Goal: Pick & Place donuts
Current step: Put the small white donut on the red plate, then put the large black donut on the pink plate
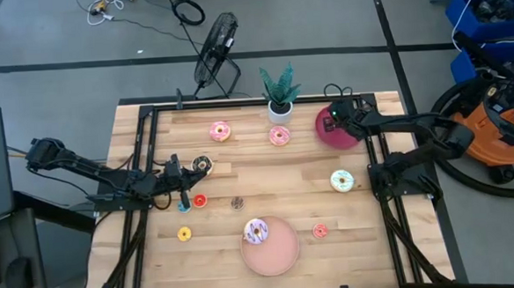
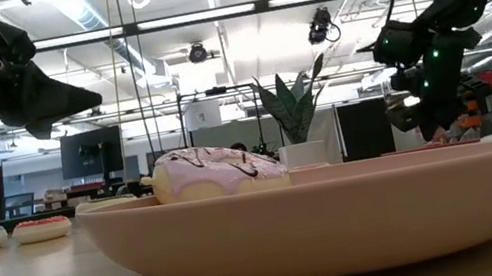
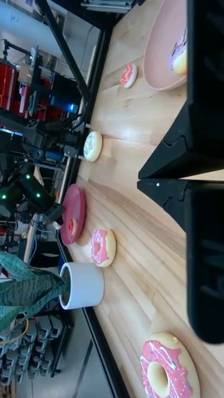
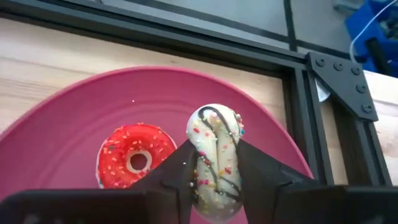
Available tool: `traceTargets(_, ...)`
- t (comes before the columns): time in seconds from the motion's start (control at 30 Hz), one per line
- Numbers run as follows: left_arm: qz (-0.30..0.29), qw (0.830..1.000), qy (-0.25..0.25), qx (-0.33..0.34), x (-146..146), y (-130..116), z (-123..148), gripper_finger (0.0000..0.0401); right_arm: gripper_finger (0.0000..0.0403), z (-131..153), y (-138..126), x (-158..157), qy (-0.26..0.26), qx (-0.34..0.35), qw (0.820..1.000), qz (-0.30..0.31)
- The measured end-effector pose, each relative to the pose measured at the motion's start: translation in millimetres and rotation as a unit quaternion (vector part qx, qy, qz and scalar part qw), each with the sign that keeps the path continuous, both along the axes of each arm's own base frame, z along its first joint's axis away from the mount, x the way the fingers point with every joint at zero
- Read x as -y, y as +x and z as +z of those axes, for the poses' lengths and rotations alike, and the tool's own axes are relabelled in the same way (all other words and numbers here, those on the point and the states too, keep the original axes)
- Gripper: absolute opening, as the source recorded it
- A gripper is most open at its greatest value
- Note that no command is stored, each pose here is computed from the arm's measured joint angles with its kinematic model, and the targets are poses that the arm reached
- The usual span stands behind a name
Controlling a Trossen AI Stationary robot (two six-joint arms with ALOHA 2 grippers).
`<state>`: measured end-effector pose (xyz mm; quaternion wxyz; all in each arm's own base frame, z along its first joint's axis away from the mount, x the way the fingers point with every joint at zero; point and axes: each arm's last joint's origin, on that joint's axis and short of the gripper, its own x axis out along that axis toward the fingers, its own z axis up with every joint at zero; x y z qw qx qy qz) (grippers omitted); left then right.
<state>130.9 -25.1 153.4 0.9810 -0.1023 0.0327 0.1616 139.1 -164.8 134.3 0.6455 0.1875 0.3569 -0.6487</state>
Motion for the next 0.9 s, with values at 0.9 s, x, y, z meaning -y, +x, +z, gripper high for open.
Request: traceTargets(0.9,0.001,1.000,-0.006,0.002,0.0,0.0,0.0,0.0012,0.0251,-4.0,2.2,-3.7,-0.038,-0.067,0.997,-0.027)
